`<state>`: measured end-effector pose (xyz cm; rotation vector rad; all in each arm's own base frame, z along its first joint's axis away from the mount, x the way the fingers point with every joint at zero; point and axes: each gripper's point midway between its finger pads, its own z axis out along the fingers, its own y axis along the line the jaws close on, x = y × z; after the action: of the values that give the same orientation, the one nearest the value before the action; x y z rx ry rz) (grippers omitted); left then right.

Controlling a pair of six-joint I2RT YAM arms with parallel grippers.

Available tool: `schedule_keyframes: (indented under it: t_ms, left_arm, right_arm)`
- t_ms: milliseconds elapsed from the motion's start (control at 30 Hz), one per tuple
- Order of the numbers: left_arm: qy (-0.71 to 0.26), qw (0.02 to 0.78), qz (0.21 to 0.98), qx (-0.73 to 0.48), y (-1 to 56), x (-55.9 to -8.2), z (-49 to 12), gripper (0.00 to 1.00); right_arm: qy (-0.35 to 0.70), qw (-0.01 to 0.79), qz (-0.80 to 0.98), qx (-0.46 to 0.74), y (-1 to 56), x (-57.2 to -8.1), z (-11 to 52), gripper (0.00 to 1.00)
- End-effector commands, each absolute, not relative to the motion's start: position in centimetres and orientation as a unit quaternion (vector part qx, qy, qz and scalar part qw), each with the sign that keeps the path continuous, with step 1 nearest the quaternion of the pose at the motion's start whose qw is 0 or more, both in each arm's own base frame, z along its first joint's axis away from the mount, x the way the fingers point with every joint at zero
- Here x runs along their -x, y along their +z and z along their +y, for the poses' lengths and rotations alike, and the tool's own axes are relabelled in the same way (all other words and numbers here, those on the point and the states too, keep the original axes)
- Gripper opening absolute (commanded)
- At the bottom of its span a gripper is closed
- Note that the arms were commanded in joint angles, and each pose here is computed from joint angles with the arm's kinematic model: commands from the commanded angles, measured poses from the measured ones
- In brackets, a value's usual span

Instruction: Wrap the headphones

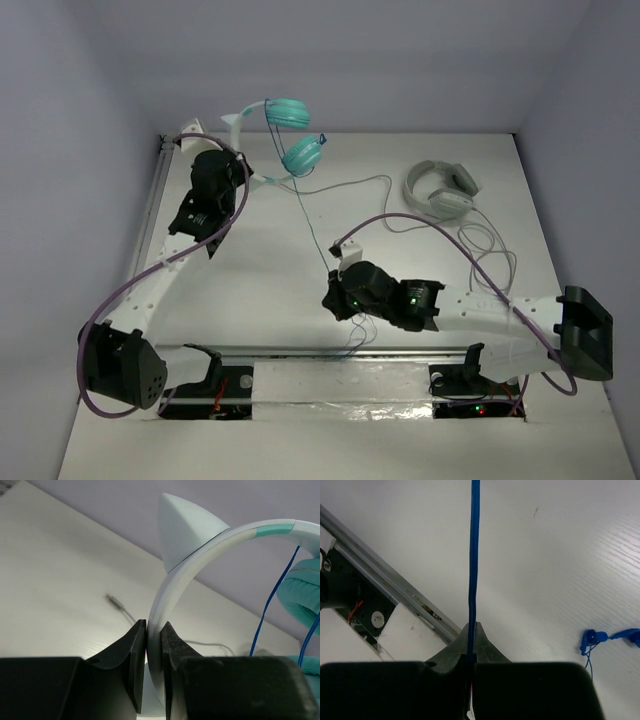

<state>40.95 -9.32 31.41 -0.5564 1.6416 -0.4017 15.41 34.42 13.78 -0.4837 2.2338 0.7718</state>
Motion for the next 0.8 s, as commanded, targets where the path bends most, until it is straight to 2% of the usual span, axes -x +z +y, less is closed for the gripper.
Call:
schedule_keyframes:
  t_ms: [0, 133, 267, 433, 633, 767]
  left_arm:
    - [-0.132, 0.679, 0.676, 0.255, 34.7, -41.8, -7.2, 0.00]
    - [-0.087, 0.659, 0.707, 0.242, 31.4, -42.1, -7.2, 0.00]
    - [-0.058, 0.638, 0.745, 0.187, 29.2, -41.4, -10.7, 0.00]
    - [-0.015, 0.612, 0.785, 0.094, 27.1, -40.3, -14.7, 0.00]
    - [0.019, 0.553, 0.833, 0.000, 23.1, -38.2, -17.7, 0.00]
    - [0.018, 0.523, 0.851, -0.047, 20.8, -36.7, -18.3, 0.00]
  right_arm:
    - [0.277, 0.384, 0.858, 0.199, 17.1, -15.5, 33.8, 0.00]
    - [0.256, 0.396, 0.854, 0.219, 18.9, -15.6, 33.3, 0.00]
    - [0.223, 0.422, 0.849, 0.227, 21.6, -16.5, 32.0, 0.00]
    - [0.197, 0.490, 0.817, 0.232, 27.3, -18.4, 30.7, 0.00]
    - [0.089, 0.542, 0.809, 0.207, 29.0, -21.8, 28.0, 0.00]
    - [0.103, 0.560, 0.800, 0.190, 30.3, -23.1, 27.1, 0.00]
